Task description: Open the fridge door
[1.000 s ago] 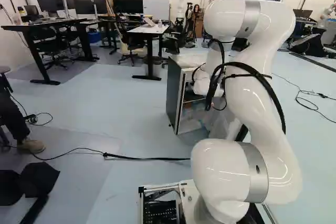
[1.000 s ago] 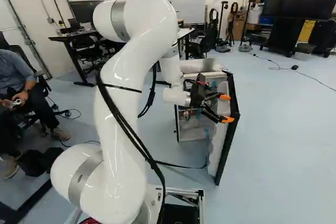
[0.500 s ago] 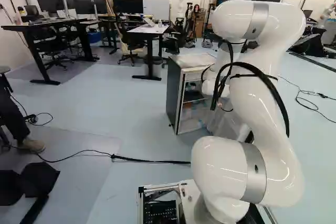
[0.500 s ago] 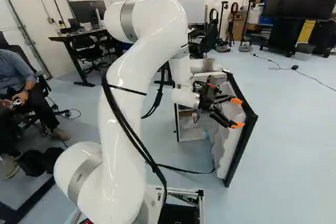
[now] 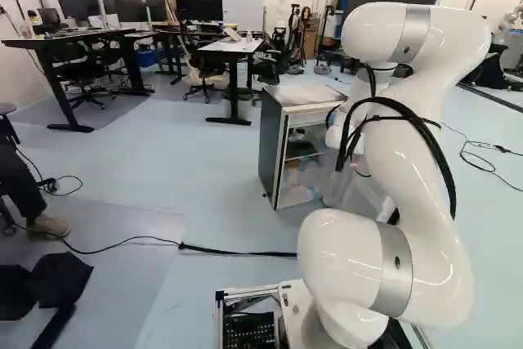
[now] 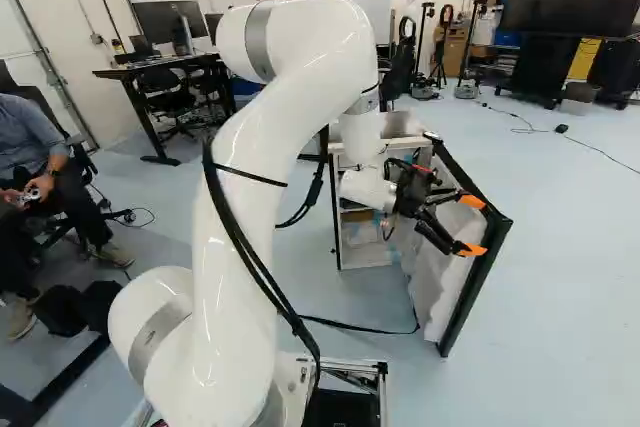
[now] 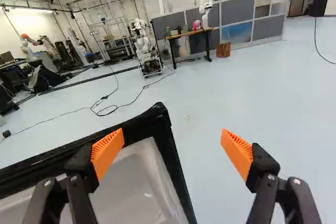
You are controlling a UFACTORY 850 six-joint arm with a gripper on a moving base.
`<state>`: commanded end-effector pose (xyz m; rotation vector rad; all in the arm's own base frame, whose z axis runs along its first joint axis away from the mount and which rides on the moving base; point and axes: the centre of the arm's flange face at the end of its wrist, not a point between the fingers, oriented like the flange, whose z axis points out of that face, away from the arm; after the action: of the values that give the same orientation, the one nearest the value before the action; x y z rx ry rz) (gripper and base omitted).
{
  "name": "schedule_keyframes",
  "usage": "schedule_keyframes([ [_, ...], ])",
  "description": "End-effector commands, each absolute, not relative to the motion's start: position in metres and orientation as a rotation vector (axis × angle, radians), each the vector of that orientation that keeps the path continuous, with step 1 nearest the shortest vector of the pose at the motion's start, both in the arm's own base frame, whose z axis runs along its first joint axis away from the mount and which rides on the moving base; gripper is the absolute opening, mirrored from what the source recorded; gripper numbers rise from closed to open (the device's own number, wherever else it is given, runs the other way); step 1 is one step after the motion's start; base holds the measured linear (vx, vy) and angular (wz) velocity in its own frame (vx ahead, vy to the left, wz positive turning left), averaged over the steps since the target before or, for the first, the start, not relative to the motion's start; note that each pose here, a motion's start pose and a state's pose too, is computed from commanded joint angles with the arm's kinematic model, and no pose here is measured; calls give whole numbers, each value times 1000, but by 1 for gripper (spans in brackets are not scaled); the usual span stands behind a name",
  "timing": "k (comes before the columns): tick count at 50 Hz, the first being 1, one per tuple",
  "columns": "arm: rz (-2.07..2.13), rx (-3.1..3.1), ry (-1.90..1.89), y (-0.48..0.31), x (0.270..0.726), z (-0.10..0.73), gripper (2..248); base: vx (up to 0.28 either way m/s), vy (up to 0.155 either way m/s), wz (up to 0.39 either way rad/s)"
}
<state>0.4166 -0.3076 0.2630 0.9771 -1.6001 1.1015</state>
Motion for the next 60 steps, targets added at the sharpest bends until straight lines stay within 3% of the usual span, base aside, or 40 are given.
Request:
schedule_keyframes([
  [60,1231,1024,-1525,-372,430,265,247,0,0,0],
])
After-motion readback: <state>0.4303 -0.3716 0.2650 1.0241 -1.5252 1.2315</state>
